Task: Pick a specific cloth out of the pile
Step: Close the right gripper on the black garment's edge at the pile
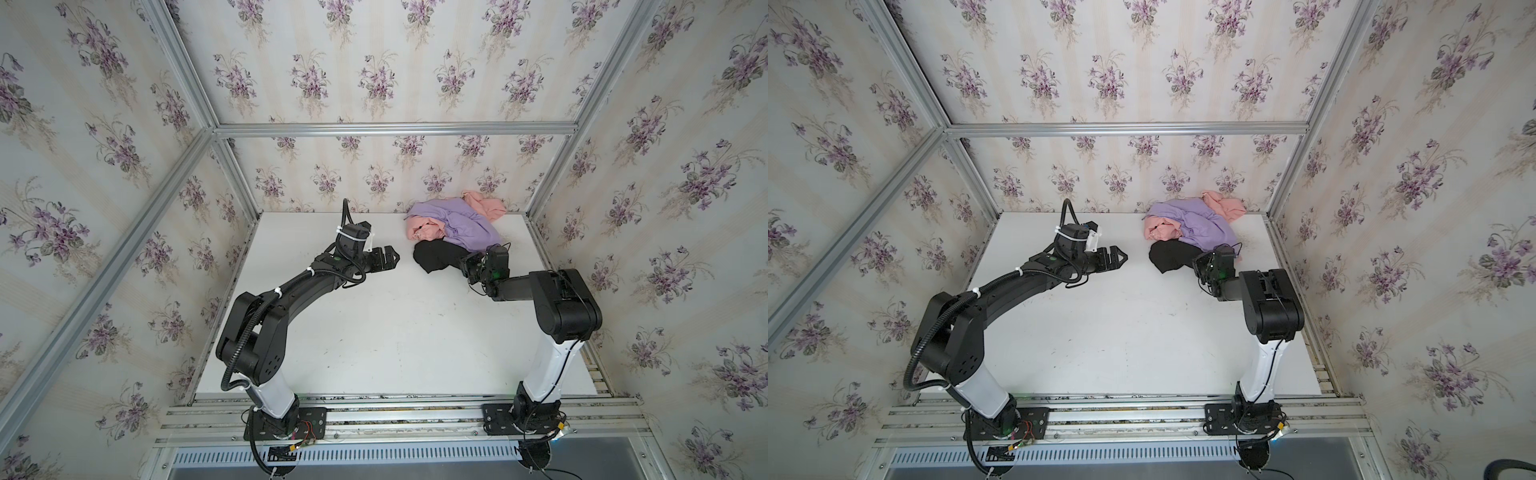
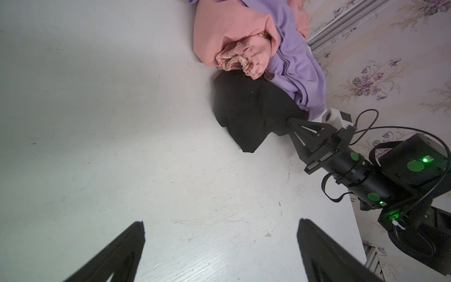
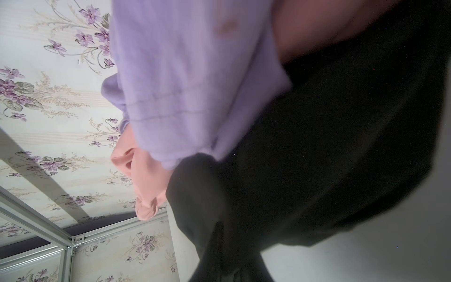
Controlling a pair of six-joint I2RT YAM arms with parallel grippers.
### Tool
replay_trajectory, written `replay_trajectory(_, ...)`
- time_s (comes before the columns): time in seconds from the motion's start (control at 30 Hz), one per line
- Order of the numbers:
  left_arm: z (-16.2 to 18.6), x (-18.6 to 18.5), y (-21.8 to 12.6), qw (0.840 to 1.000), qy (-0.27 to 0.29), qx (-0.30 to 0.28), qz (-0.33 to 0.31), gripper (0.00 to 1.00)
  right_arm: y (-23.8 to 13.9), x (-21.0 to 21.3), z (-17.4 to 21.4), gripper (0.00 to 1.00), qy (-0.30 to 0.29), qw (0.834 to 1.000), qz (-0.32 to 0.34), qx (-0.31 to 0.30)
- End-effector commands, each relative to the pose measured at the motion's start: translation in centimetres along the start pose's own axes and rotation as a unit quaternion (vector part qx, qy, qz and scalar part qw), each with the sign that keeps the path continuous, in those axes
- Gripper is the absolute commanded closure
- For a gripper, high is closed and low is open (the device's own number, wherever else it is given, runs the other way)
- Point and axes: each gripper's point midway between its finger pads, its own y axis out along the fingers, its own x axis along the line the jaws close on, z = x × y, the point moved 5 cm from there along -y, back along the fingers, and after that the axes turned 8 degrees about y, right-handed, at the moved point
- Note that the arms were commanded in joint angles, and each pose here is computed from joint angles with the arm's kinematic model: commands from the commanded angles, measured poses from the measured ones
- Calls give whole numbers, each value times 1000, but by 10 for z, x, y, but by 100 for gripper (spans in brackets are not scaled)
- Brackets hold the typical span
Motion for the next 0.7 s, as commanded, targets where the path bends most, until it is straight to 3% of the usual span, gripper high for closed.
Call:
replay_trajectory(0.0, -4, -3, 0, 1000, 5, -8, 9, 0, 1, 13, -3, 88, -8, 1000, -27, -11)
replay_trajectory(0.3, -1, -3, -5, 1000, 7, -9, 9, 0, -4, 25, 1, 97, -14, 999, -38, -13)
replay_trajectory(0.67, -1, -6, -14, 1000, 12, -17, 12, 0, -19, 47, 2, 99, -25, 998, -59, -23)
